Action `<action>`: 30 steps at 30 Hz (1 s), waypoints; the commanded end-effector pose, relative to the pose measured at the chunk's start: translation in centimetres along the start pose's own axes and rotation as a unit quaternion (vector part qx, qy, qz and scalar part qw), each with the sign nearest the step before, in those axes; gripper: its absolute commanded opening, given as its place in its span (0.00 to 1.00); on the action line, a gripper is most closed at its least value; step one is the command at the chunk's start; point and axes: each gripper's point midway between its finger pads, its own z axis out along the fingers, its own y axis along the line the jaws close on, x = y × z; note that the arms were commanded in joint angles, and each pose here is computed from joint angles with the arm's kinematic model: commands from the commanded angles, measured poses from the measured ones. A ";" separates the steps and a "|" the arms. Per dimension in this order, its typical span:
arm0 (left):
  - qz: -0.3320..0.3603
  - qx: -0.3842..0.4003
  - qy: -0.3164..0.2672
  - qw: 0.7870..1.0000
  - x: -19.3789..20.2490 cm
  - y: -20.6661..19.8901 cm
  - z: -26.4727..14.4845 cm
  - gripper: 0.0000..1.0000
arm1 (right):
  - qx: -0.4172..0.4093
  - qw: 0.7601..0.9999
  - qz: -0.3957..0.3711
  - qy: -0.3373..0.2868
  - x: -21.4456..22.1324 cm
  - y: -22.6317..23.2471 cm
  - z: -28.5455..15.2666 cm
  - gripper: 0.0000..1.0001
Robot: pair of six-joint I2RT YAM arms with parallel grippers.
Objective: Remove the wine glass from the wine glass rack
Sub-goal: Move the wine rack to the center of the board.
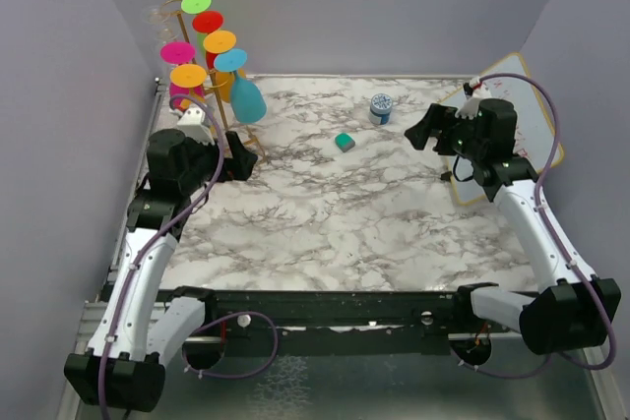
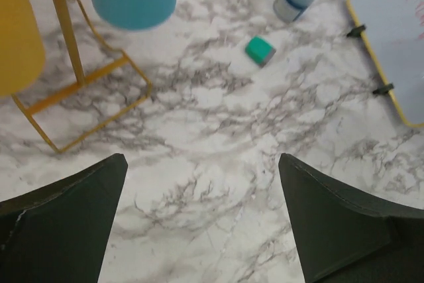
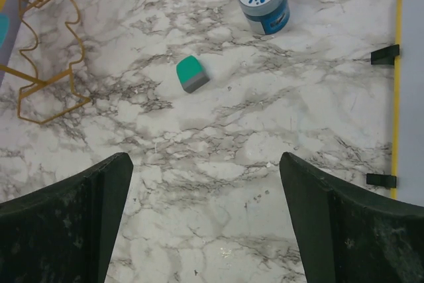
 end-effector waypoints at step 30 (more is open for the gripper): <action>-0.115 -0.218 0.024 0.969 11.6 7.1 4.2 0.99 | -0.136 0.985 0.092 0.055 5.1 4.0 0.3 1.00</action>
